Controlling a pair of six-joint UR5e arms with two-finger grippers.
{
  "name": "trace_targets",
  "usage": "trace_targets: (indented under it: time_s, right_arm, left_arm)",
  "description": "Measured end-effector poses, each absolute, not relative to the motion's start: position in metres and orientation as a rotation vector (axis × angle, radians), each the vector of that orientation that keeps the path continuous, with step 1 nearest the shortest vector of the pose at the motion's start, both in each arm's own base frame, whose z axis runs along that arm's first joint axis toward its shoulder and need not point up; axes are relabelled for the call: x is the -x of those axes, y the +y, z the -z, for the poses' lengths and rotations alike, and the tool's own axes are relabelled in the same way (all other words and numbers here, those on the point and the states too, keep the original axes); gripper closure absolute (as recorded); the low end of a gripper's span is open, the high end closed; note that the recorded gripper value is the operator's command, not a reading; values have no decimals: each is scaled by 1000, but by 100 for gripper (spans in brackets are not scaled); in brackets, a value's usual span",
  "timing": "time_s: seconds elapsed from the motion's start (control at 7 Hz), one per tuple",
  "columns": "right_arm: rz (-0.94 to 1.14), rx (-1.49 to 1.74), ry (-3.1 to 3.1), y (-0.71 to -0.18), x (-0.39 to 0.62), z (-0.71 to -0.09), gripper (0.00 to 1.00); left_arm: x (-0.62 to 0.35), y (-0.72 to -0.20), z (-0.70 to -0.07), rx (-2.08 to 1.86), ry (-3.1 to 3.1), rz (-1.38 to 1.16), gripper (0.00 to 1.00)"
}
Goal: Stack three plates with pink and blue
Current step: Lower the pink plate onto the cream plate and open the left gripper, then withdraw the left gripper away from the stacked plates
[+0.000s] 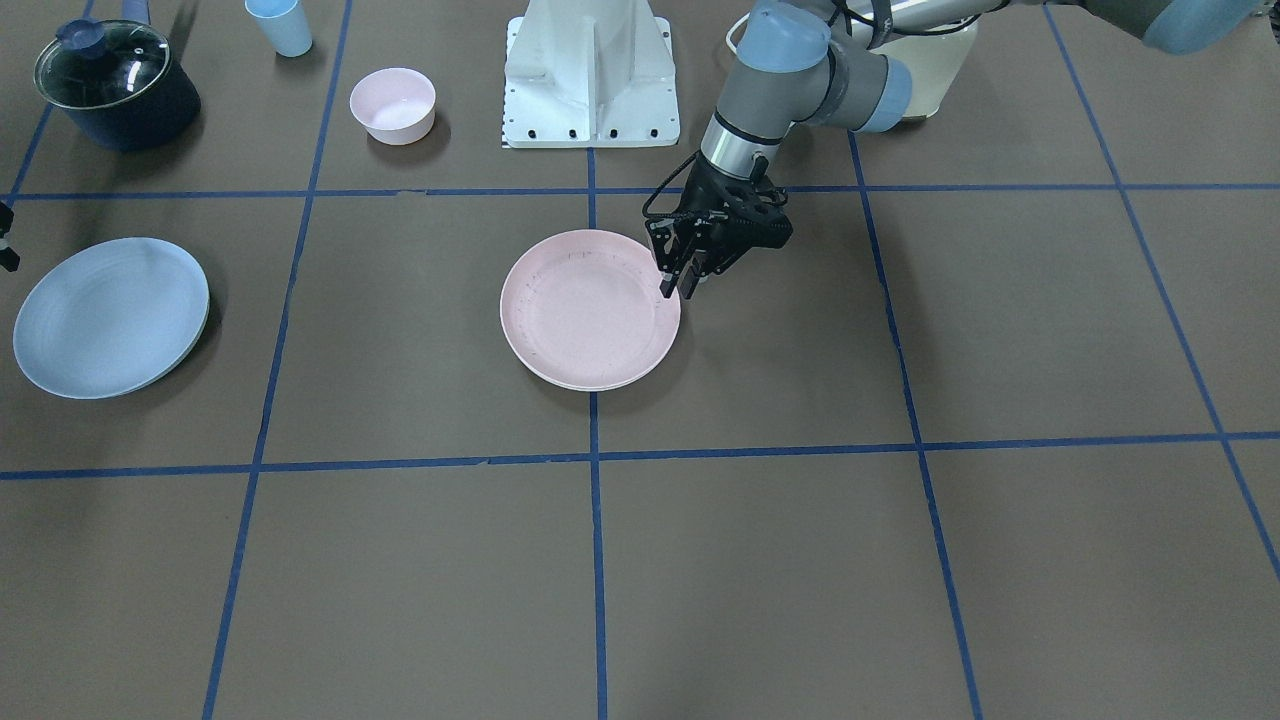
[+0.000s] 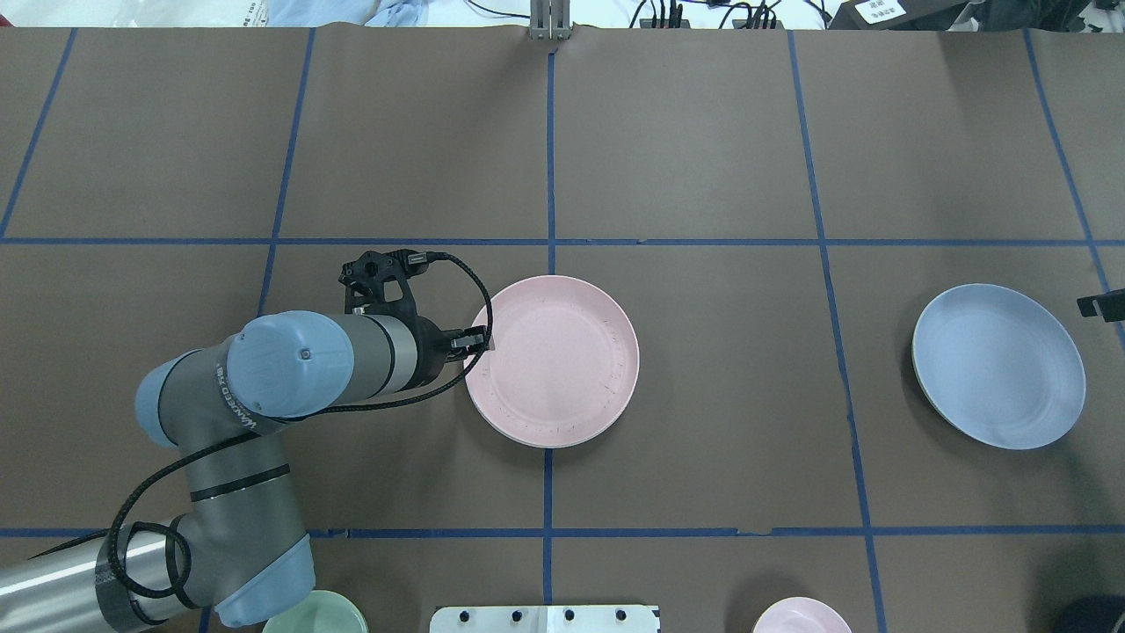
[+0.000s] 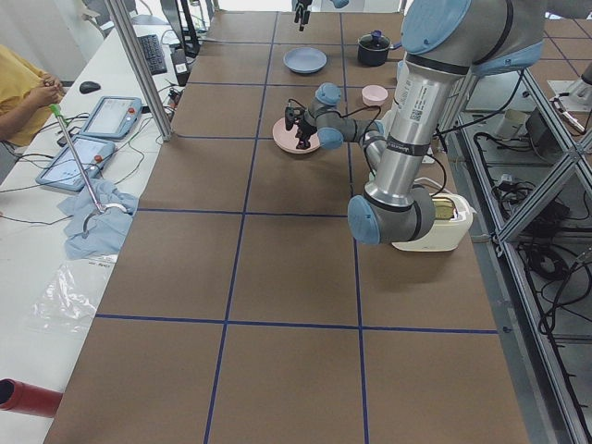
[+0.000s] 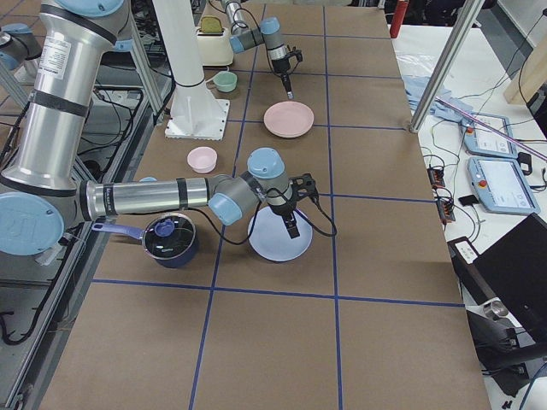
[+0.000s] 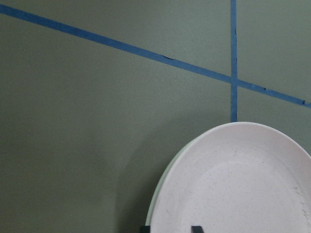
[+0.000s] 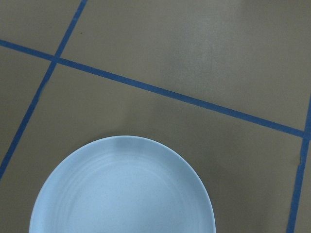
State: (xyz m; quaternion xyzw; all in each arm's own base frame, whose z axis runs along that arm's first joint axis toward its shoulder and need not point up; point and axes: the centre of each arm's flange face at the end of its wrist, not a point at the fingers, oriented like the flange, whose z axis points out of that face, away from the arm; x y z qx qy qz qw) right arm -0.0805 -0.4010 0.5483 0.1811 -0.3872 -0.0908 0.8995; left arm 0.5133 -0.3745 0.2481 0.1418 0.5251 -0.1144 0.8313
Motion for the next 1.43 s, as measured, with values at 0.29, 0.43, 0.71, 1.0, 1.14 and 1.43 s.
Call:
trace_targets:
  time_s: [0.29,0.43,0.71,1.0,1.14,1.43]
  right_arm:
    - [196,-366,-823,-397,81,-552,0]
    - [194,-348,-825,-389,79,-560,0]
    - [118,-330,-836,-369,70,-586,4]
    - [7,-339,-893,-355,68,-629,11]
    - [-30,-328,-905,-351,74,-646,11]
    - [-42,-317,-867,-350,97,-666,17]
  left_arm:
    - [-463,-396,-246,-383,1106,91,0]
    - [-421,-411,-263,-421,1077,-8,0]
    - [-315,-438,-321,-508,975,-224,0]
    - [-243,-449,-363,-558,895,-326,0]
    - [-231,-450,-368,-566,883,-335,0]
    - [-227,-451,-371,-569,878,-336,0]
